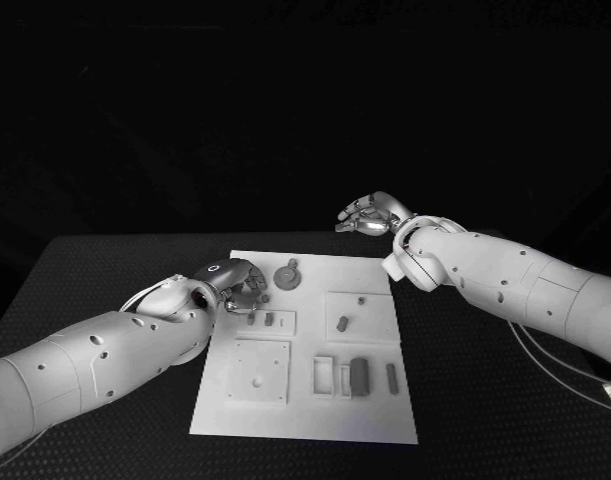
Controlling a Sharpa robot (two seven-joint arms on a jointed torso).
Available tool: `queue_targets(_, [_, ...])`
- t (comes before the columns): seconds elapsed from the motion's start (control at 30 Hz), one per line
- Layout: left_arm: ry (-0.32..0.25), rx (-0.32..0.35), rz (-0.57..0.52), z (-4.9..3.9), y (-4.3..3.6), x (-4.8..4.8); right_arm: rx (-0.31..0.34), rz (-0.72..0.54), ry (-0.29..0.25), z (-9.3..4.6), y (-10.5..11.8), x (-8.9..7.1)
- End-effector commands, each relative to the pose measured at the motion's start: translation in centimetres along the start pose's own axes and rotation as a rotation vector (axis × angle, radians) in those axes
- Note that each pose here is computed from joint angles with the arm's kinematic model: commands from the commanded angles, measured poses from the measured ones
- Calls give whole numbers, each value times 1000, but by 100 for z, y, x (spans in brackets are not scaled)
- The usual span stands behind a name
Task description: Assemble the parts on the task board
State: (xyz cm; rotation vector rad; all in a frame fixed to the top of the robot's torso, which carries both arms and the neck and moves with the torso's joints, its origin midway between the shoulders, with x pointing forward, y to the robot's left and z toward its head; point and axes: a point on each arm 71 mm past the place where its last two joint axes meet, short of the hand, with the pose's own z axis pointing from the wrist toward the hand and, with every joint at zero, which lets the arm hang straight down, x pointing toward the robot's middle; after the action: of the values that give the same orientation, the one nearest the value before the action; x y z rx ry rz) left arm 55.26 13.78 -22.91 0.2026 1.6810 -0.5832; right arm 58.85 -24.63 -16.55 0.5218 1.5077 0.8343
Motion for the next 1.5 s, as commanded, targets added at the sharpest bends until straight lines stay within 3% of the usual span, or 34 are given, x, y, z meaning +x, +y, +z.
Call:
queue_targets(0.03, [-1, -38, -14, -35, 93, 18, -7, -20, 45, -42, -15, 24])
queue_targets(0.37, [-104, -74, -159, -210, 421, -166, -51, -265, 215, -274, -107, 134])
queue_targets(0.57, [-148, -140, -419, -326, 620, -296, -73, -428, 259, -398, -181, 137])
queue_targets(0.6, [-148, -165, -531, -357, 673, -325, -76, -456, 262, -431, -202, 141])
queue_targets(0.7, [-132, -182, -697, -422, 730, -358, -93, -522, 268, -506, -221, 172])
queue_targets(0.93, [-94, -150, -914, -529, 719, -403, -130, -624, 285, -629, -244, 262])
queue_targets(1.17, [-83, -131, -958, -573, 682, -404, -157, -722, 307, -720, -285, 371])
queue_targets(1.5, [-84, -137, -975, -579, 694, -403, -174, -773, 338, -793, -297, 490])
